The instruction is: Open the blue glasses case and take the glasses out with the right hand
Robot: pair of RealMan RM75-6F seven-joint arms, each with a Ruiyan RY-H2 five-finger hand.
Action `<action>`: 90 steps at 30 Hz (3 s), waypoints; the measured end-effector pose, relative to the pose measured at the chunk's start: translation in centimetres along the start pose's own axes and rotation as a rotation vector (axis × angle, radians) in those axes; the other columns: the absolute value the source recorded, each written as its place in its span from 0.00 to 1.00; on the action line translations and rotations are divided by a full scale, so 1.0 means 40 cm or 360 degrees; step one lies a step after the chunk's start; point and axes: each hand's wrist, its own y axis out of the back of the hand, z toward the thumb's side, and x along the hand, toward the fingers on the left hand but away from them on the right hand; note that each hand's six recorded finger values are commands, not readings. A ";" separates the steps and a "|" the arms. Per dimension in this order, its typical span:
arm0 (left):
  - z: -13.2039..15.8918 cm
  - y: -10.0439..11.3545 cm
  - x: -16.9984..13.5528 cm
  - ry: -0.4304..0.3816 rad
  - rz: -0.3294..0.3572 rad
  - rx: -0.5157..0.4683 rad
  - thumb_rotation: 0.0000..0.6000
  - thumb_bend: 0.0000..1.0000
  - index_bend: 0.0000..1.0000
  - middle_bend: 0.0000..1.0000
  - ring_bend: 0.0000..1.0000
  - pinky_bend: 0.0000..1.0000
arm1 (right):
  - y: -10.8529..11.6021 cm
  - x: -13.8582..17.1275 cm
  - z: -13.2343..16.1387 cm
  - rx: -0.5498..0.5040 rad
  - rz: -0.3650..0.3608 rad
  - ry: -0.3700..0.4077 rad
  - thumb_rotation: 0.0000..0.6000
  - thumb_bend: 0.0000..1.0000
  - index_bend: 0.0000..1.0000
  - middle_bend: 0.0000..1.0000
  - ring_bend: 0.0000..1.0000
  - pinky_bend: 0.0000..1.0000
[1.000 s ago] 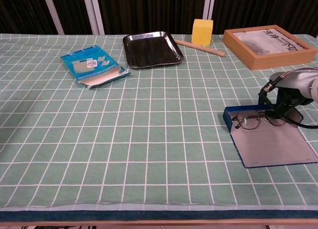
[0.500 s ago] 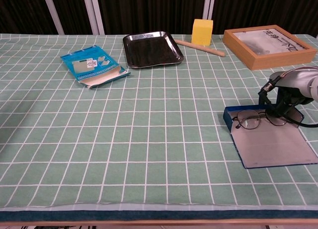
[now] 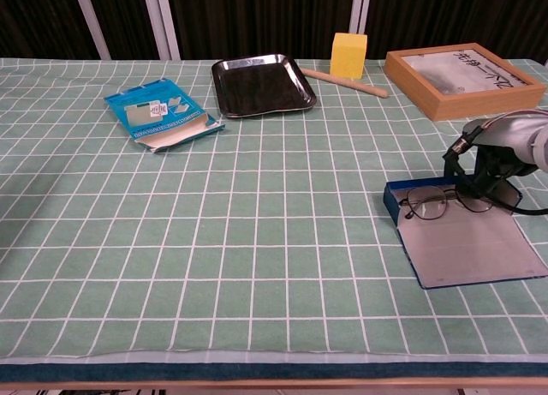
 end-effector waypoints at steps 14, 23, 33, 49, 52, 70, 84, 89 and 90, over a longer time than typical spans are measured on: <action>0.000 0.000 0.001 0.0002 0.0000 -0.0001 1.00 0.00 0.00 0.00 0.00 0.00 | 0.023 -0.011 0.032 -0.0301 -0.0107 0.0025 1.00 0.57 0.50 1.00 1.00 1.00; -0.001 0.001 0.002 0.0004 0.0002 -0.0008 1.00 0.00 0.00 0.00 0.00 0.00 | 0.022 -0.025 0.051 -0.0404 -0.0215 0.0049 1.00 0.56 0.50 1.00 1.00 1.00; -0.001 -0.001 0.003 0.0006 -0.0004 -0.0013 1.00 0.00 0.00 0.00 0.00 0.00 | 0.027 -0.038 0.071 -0.0479 -0.0350 0.0042 1.00 0.55 0.50 1.00 1.00 1.00; -0.003 0.001 0.005 0.0011 0.0002 -0.0018 1.00 0.00 0.00 0.00 0.00 0.00 | 0.018 -0.052 0.081 -0.0580 -0.0473 -0.0016 1.00 0.55 0.50 1.00 1.00 1.00; -0.004 0.001 0.005 0.0011 0.0003 -0.0017 1.00 0.00 0.00 0.00 0.00 0.00 | 0.016 -0.054 0.078 -0.0604 -0.0487 -0.0023 1.00 0.55 0.50 1.00 1.00 1.00; -0.005 0.002 0.006 0.0014 0.0005 -0.0017 1.00 0.00 0.00 0.00 0.00 0.00 | 0.029 -0.061 0.081 -0.0681 -0.0570 -0.0004 1.00 0.55 0.50 1.00 1.00 1.00; -0.007 0.001 0.007 0.0019 0.0003 -0.0021 1.00 0.00 0.00 0.00 0.00 0.00 | 0.043 -0.087 0.107 -0.0674 -0.0565 -0.0003 1.00 0.55 0.50 1.00 1.00 1.00; -0.007 0.001 0.008 0.0024 0.0000 -0.0024 1.00 0.00 0.00 0.00 0.00 0.00 | 0.060 -0.104 0.122 -0.0669 -0.0580 -0.0003 1.00 0.55 0.50 1.00 1.00 1.00; -0.008 0.001 0.008 0.0026 -0.0001 -0.0026 1.00 0.00 0.00 0.00 0.00 0.00 | 0.066 -0.108 0.125 -0.0667 -0.0584 -0.0003 1.00 0.55 0.50 1.00 1.00 1.00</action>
